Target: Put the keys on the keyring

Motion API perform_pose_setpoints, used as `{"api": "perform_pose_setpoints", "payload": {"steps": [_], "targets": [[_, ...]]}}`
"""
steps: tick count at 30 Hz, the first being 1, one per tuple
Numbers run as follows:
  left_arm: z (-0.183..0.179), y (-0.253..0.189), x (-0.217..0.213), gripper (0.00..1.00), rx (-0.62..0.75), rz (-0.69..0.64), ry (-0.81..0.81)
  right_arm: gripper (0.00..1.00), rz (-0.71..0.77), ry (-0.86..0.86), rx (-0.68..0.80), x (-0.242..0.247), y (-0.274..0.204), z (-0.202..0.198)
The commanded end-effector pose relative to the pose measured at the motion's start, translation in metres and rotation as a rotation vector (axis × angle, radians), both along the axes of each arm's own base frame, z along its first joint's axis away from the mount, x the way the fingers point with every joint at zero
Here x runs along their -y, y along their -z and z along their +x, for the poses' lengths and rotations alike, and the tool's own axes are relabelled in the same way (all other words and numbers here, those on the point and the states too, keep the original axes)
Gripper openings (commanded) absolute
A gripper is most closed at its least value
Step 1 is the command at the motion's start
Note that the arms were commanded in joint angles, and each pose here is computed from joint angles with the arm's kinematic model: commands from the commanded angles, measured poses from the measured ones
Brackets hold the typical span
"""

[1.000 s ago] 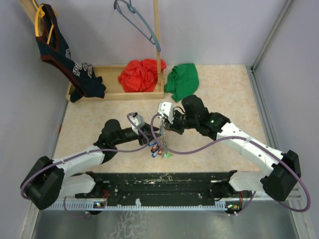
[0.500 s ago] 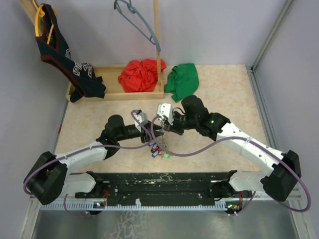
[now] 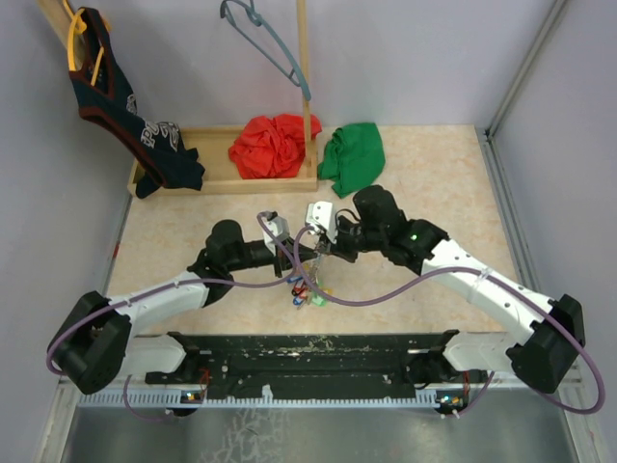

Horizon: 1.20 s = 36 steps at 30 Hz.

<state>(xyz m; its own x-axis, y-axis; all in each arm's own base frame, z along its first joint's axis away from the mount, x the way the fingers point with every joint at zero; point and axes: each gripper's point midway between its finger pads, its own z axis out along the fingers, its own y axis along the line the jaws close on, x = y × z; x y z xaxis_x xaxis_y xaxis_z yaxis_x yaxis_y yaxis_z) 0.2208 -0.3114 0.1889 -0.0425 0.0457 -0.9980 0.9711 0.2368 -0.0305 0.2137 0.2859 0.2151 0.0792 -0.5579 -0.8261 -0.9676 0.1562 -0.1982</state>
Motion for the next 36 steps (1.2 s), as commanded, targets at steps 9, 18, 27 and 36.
{"api": "perform_pose_setpoints", "payload": {"steps": [9, 18, 27, 36], "targets": [[0.001, -0.008, -0.003, 0.00, 0.027, -0.012, -0.025, 0.00, 0.010, 0.253, 0.044, 0.039, -0.010, 0.016], [0.000, -0.018, -0.006, 0.00, 0.062, -0.056, -0.038, 0.00, -0.043, 0.267, -0.102, 0.042, 0.034, 0.006], [0.019, -0.026, -0.015, 0.00, 0.078, -0.056, -0.162, 0.19, 0.089, 0.353, -0.003, 0.040, -0.003, 0.024], [0.059, -0.033, -0.023, 0.00, 0.085, 0.003, -0.344, 0.54, 0.240, 0.545, 0.129, 0.074, -0.036, 0.031]]}}
